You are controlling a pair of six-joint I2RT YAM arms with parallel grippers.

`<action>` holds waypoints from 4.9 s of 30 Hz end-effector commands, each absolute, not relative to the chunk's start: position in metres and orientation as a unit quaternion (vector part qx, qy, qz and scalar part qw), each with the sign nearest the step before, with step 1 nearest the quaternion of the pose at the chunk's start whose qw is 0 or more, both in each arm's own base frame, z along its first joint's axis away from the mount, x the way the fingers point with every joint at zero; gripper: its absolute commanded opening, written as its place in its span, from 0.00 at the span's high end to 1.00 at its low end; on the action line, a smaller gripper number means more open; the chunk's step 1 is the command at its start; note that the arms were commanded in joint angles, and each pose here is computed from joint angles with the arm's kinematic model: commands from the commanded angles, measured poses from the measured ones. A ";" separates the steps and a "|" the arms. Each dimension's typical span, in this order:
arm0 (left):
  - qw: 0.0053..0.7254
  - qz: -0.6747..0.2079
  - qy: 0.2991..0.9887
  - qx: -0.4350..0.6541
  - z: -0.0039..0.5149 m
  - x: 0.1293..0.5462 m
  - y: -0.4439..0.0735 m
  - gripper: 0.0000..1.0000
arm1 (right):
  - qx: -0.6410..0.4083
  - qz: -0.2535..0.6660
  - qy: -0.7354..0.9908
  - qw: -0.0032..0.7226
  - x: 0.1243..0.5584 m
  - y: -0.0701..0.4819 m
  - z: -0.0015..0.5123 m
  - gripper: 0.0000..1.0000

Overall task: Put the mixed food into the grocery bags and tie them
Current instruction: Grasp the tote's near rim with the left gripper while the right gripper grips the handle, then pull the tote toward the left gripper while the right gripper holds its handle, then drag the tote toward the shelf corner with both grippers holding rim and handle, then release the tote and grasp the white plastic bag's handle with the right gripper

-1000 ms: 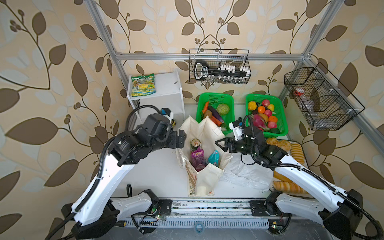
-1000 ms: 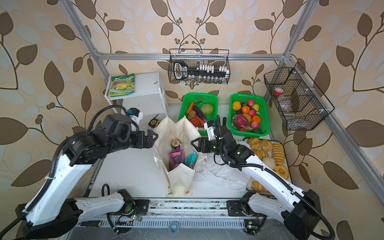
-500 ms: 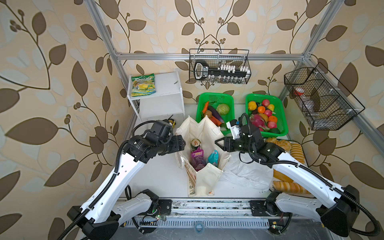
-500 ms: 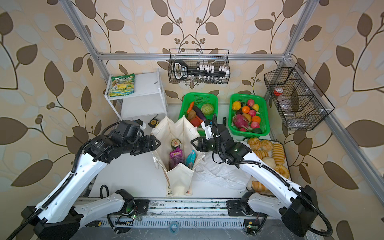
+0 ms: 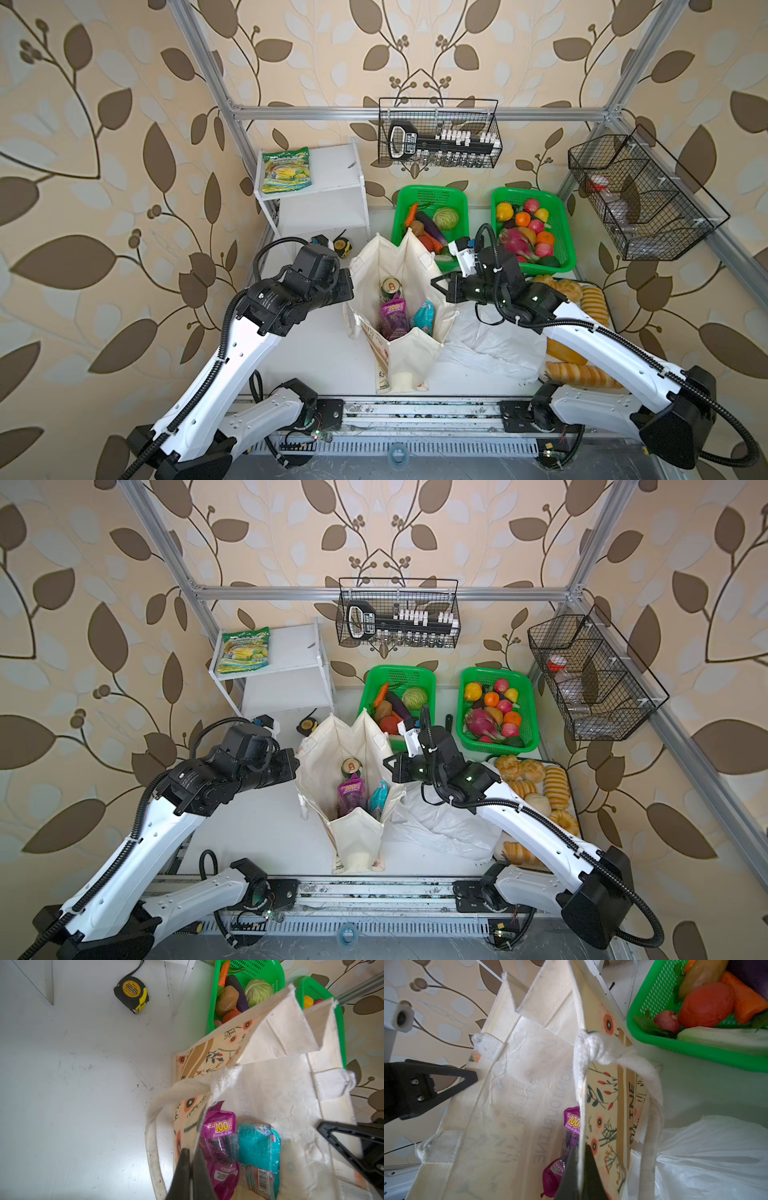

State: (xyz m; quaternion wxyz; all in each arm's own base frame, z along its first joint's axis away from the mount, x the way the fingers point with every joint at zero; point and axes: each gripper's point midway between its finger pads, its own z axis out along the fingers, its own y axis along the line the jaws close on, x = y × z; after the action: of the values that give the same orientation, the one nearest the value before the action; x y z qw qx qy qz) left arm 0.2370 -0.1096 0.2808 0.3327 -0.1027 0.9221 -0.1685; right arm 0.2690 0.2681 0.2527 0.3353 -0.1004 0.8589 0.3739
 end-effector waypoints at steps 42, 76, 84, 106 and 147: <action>0.445 0.018 0.818 -0.365 0.338 0.272 0.139 1.00 | -0.128 0.503 0.779 0.352 0.295 0.472 0.307 1.00; 0.468 0.051 0.787 -0.400 0.367 0.285 0.231 1.00 | -0.117 0.540 0.743 0.376 0.290 0.609 0.332 1.00; 0.457 0.080 0.785 -0.410 0.368 0.279 0.246 1.00 | -0.116 0.546 0.737 0.381 0.286 0.627 0.335 1.00; 0.455 0.075 0.784 -0.415 0.360 0.278 0.250 0.96 | -0.157 0.536 0.737 0.380 0.280 0.638 0.322 0.92; 0.337 -0.468 0.813 0.081 0.391 0.258 -0.245 0.21 | 0.081 0.177 0.900 0.389 0.286 0.158 0.180 0.39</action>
State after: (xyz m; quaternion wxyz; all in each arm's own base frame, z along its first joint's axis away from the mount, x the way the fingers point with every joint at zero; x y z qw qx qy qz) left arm 0.2619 -0.2239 0.4279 0.3596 0.0759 0.7833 -0.5014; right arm 0.3073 0.1955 0.2156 0.4308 0.0589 0.8694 0.2346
